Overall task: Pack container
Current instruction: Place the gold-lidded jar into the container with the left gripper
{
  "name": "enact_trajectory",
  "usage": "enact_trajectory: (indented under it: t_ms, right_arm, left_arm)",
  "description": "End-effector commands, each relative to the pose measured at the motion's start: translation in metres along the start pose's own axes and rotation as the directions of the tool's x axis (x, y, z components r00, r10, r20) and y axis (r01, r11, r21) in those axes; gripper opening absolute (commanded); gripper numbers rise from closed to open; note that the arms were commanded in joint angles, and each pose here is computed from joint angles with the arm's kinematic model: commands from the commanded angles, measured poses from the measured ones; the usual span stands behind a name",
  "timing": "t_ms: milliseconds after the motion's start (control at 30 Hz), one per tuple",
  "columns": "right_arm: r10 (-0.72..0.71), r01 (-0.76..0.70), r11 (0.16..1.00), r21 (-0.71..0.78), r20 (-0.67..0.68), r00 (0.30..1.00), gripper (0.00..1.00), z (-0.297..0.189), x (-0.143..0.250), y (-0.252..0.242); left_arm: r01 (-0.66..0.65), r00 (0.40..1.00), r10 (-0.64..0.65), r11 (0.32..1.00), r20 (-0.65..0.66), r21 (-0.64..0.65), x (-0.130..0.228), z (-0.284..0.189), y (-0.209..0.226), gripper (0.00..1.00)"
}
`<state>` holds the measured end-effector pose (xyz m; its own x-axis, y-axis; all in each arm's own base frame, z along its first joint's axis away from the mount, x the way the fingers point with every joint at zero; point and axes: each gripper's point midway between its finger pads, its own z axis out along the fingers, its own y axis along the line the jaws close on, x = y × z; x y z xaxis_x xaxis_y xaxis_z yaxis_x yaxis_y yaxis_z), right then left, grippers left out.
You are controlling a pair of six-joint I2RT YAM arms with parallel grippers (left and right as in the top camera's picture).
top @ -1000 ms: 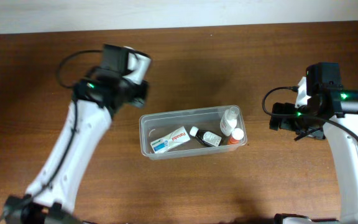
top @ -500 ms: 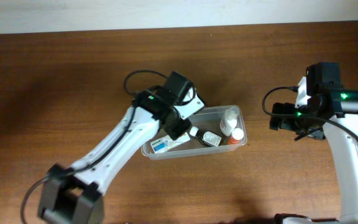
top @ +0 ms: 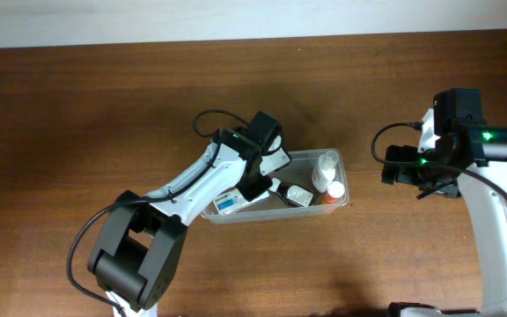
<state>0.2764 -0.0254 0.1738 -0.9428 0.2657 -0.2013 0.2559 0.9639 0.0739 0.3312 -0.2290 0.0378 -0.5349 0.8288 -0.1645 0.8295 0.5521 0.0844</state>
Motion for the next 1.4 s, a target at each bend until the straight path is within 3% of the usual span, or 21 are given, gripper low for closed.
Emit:
enact_trajectory:
  t_ms: [0,167,233,300,333,367,433,467,800,1033,1133,1267,1300,1367]
  right_arm:
    - [-0.001,0.001,1.0,-0.001,0.001,1.0,0.92,0.0,-0.001,-0.001]
    - [-0.001,0.001,1.0,0.0,0.001,1.0,0.92,0.0,-0.001,-0.001]
    - [-0.001,0.001,1.0,0.0,0.001,1.0,0.92,0.0,-0.001,-0.001]
    - [-0.001,0.001,1.0,0.0,0.001,1.0,0.92,0.0,-0.001,-0.001]
    - [-0.001,0.001,1.0,0.0,0.001,1.0,0.92,0.0,-0.001,-0.001]
    - [-0.001,0.001,1.0,0.0,0.001,1.0,0.92,0.0,-0.001,-0.001]
    - [-0.001,0.001,1.0,0.0,0.001,1.0,0.92,0.0,-0.001,-0.001]
    - [-0.001,0.001,1.0,0.0,0.001,1.0,0.92,0.0,-0.001,-0.001]
    - [-0.006,0.006,1.0,0.0,0.001,1.0,0.92,0.0,-0.001,-0.001]
    - [-0.012,0.012,1.0,0.0,-0.004,1.0,0.92,0.0,0.001,-0.002]
    - [-0.012,0.012,1.0,0.001,-0.006,1.0,0.92,0.0,0.001,-0.002]
    - [-0.012,0.012,1.0,0.002,-0.017,1.0,0.91,0.0,0.004,-0.002]
    - [-0.011,0.012,1.0,0.004,-0.034,0.999,0.8,0.0,0.008,-0.003]
    - [-0.013,0.014,1.0,0.008,-0.069,0.998,0.58,-0.001,0.017,-0.004]
  left_arm:
    - [-0.017,1.0,0.017,0.998,-0.01,-0.061,0.0,0.003,0.011,0.21]
    - [0.03,0.998,-0.04,0.977,-0.043,-0.212,0.006,-0.001,0.037,0.21]
    - [0.032,0.999,-0.04,0.976,-0.035,-0.214,0.004,-0.001,0.038,0.22]
    - [0.032,0.999,-0.04,0.976,-0.031,-0.215,0.003,-0.001,0.038,0.3]
    - [0.033,0.999,-0.04,0.976,-0.031,-0.215,0.003,-0.001,0.038,0.43]
    - [0.038,0.998,-0.045,0.976,-0.031,-0.215,0.003,-0.001,0.038,0.66]
    - [0.044,0.998,-0.051,0.976,-0.03,-0.215,0.004,-0.001,0.038,0.97]
    - [0.043,0.998,-0.051,0.976,-0.03,-0.214,0.003,-0.001,0.037,0.99]
    - [0.129,0.991,-0.135,0.968,-0.012,-0.217,0.007,-0.013,0.036,0.99]
    - [0.314,0.944,-0.274,0.916,0.185,-0.249,-0.005,-0.081,0.047,0.99]
    - [0.488,0.862,-0.4,0.822,0.313,-0.293,0.003,-0.125,0.068,0.99]
    - [0.657,0.734,-0.525,0.709,0.43,-0.257,0.026,-0.166,0.1,0.99]
    - [0.725,0.671,-0.586,0.648,0.455,-0.233,0.041,-0.175,0.114,0.99]
    - [0.781,0.603,-0.649,0.598,0.464,-0.179,0.057,-0.181,0.127,0.99]
